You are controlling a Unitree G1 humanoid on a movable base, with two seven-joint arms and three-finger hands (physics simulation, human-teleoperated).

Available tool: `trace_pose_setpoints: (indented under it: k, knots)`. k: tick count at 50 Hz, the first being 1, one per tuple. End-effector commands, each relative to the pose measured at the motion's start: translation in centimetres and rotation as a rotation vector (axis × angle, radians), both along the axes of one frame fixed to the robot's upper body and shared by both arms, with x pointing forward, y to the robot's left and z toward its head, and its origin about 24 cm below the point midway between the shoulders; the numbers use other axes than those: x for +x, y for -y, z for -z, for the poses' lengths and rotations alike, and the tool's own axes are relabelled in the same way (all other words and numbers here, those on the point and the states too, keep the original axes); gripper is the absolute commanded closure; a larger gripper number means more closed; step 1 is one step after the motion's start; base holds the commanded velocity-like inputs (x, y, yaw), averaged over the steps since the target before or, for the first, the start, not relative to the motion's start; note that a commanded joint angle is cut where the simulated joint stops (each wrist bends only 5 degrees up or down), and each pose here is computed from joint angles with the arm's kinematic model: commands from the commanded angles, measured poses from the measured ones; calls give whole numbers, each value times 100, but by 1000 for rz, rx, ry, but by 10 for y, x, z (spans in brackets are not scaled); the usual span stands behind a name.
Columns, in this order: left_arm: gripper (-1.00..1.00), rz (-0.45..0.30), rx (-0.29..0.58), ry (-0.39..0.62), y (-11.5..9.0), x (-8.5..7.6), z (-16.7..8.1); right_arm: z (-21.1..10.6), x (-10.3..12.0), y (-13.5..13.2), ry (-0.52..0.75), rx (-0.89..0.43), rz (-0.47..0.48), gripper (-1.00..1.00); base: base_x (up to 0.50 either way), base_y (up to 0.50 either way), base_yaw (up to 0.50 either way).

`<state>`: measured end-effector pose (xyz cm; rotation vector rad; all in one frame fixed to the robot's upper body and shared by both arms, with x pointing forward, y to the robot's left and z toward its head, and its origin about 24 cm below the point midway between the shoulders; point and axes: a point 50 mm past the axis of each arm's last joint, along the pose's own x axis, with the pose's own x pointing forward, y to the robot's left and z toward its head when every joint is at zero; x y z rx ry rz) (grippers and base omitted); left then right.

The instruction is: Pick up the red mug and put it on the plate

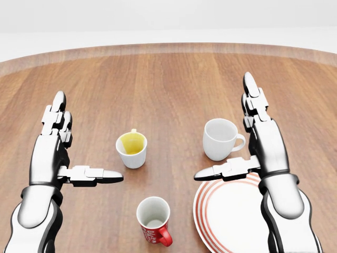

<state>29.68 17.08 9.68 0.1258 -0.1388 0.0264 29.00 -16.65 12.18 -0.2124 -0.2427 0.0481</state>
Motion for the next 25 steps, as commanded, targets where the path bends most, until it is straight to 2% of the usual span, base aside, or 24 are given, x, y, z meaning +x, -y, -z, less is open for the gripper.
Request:
trace_pose_setpoints:
  k: [1,14,25]
  knots:
    - [-100,-3,2,0,-1,0,0,3,13,-11,-42,-140,-58,-100,0,0,0]
    - [-100,1,6,10,0,2,-3,6,14,-33,-68,-239,-175,-100,0,0,0]
    - [-100,3,9,14,1,2,-4,13,22,-49,-110,-320,-226,-100,0,0,0]
